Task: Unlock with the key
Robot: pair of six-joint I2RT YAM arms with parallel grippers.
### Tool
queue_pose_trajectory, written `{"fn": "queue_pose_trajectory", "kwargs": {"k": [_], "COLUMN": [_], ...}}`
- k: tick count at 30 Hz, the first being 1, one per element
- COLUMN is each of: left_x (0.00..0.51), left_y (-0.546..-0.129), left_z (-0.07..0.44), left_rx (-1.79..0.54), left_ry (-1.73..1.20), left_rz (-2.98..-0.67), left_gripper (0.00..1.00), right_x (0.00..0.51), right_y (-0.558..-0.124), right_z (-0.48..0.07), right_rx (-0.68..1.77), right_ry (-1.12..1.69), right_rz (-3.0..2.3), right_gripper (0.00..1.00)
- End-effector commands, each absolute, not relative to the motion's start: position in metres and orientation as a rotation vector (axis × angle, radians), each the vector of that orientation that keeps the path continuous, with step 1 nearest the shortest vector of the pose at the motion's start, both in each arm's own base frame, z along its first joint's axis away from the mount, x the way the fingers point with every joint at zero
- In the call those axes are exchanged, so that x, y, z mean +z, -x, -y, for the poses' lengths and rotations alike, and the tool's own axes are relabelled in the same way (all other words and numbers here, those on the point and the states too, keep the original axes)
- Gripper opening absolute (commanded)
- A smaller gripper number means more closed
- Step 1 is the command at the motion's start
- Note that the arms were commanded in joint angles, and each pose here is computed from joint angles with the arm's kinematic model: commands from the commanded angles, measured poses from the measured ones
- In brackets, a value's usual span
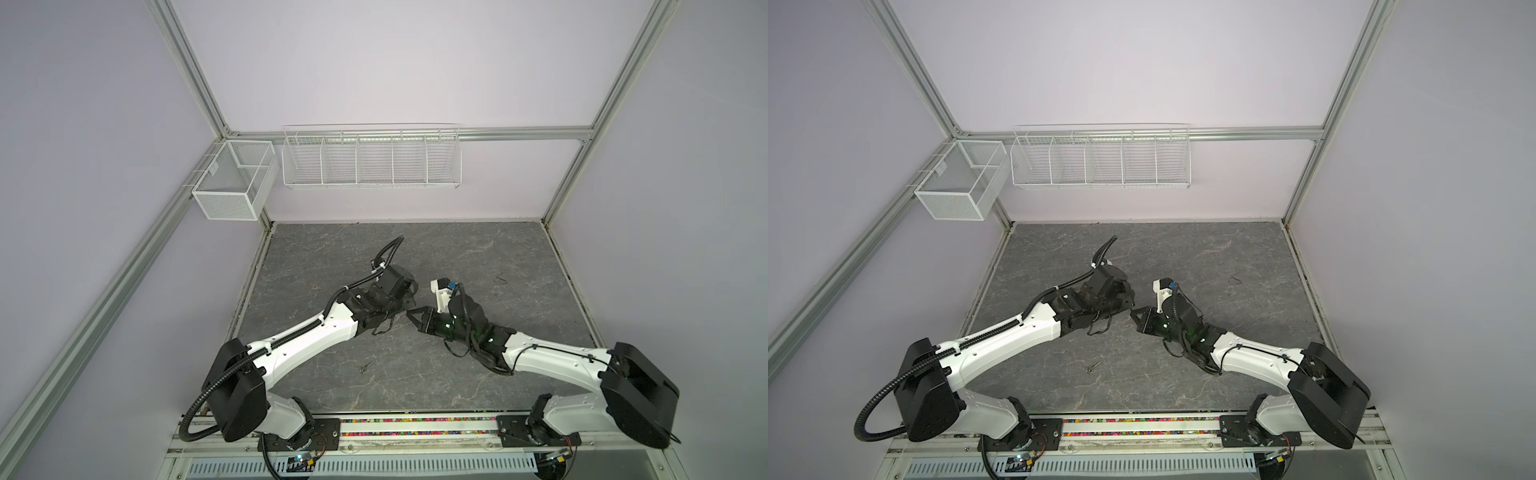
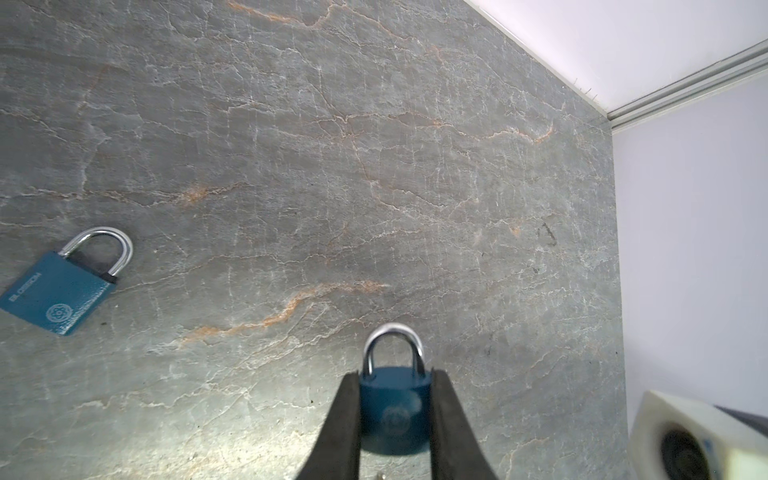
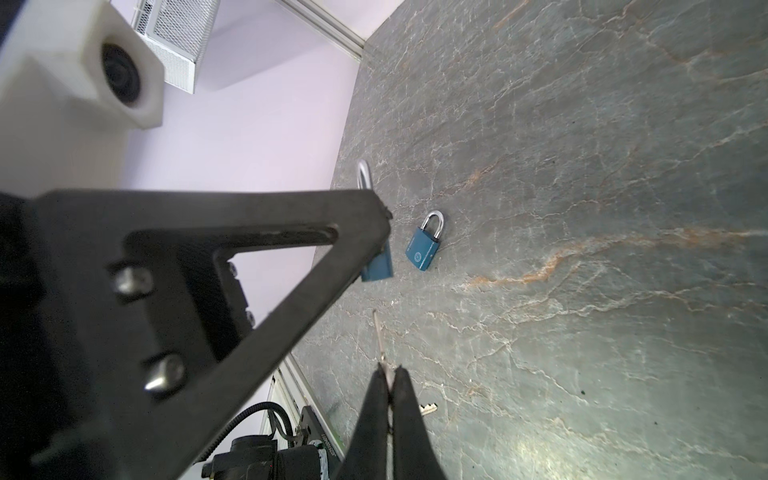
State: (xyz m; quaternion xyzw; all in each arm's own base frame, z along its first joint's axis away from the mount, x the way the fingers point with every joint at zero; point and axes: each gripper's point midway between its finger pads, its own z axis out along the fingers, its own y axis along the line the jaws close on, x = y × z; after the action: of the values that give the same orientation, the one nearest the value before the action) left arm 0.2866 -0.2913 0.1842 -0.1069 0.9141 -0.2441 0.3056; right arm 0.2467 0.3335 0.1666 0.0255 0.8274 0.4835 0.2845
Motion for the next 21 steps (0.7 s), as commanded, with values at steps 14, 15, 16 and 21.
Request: {"fn": "queue_pose_trajectory", "kwargs": {"k": [14, 15, 16, 21], "left_x": [0.192, 0.191, 0.191, 0.188], "left_y": [-0.283, -0.283, -0.283, -0.279], "left_z": [0.288, 0.288, 0.289, 0.296], "left_rx": [-0.697, -0.697, -0.704, -0.759], "left_ry": [0.381, 0.38, 0.378, 0.419], "left_rz": [-2.377, -2.379, -2.38, -2.397], "left_gripper": [0.0, 0.0, 0.0, 0.0], "right_x": [0.178, 0.179, 0.18, 0.185], "right_y": [-0.26, -0.259, -0.26, -0.263], "right_z": [-0.318, -0.318, -0.319, -0.321], "right_rx": [1.254, 1.256, 1.257, 1.257], "right_ry": [-0.23, -0.229, -0.228, -0.22], "right_rz": [-2.12, -2.116, -2.111, -2.095], "right_gripper": [0.06, 0.06, 0.06, 0.06]}}
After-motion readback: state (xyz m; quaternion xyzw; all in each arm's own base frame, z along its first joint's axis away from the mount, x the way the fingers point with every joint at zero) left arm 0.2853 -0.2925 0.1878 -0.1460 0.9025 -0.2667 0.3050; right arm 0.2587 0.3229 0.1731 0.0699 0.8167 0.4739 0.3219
